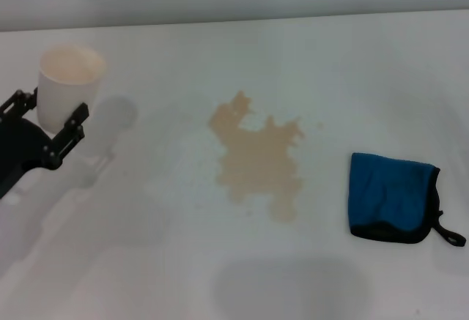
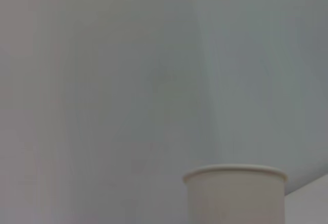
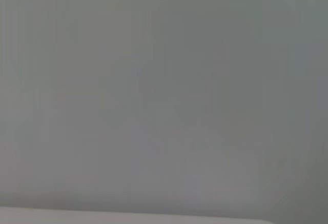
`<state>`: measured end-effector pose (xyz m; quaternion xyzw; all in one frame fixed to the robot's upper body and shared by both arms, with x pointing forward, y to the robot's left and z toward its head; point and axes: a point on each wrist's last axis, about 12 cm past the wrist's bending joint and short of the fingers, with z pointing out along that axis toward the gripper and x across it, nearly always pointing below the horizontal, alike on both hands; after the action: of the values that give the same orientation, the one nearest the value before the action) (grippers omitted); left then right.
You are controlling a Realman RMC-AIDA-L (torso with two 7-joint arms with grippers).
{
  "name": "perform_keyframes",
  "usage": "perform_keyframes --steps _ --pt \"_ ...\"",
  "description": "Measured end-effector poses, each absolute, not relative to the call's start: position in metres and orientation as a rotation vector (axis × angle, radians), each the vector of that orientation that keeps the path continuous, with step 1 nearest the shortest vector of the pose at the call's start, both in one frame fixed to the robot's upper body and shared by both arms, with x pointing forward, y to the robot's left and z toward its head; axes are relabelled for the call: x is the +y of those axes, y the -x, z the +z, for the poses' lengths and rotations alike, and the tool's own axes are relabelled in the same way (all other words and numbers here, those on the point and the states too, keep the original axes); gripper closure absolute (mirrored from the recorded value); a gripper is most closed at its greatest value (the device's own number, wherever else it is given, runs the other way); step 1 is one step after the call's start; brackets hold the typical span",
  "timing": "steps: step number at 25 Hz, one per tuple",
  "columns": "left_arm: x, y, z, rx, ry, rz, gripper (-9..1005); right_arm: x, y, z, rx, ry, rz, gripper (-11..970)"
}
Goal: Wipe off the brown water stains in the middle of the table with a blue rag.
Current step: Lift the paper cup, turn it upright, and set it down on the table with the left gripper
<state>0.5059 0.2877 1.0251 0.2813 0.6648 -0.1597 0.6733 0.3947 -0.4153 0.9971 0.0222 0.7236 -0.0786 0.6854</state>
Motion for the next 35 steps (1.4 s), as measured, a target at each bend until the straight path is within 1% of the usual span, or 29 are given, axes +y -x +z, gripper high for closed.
perform_keyframes --steps 3,9,23,35 --pt "0.285 -0.498 1.015 1.526 -0.616 -0.336 380 -0.415 -0.394 0.998 1.612 -0.047 -0.176 88" --pt "0.282 -0.491 1.001 1.592 -0.62 -0.31 378 -0.416 -0.392 1.0 1.594 -0.045 -0.177 88" --pt "0.283 -0.481 0.982 1.726 -0.59 -0.291 375 -0.417 -0.387 1.002 1.575 -0.063 -0.177 87" --pt "0.283 -0.475 0.973 1.787 -0.592 -0.286 376 -0.417 -0.386 1.003 1.561 -0.075 -0.165 87"
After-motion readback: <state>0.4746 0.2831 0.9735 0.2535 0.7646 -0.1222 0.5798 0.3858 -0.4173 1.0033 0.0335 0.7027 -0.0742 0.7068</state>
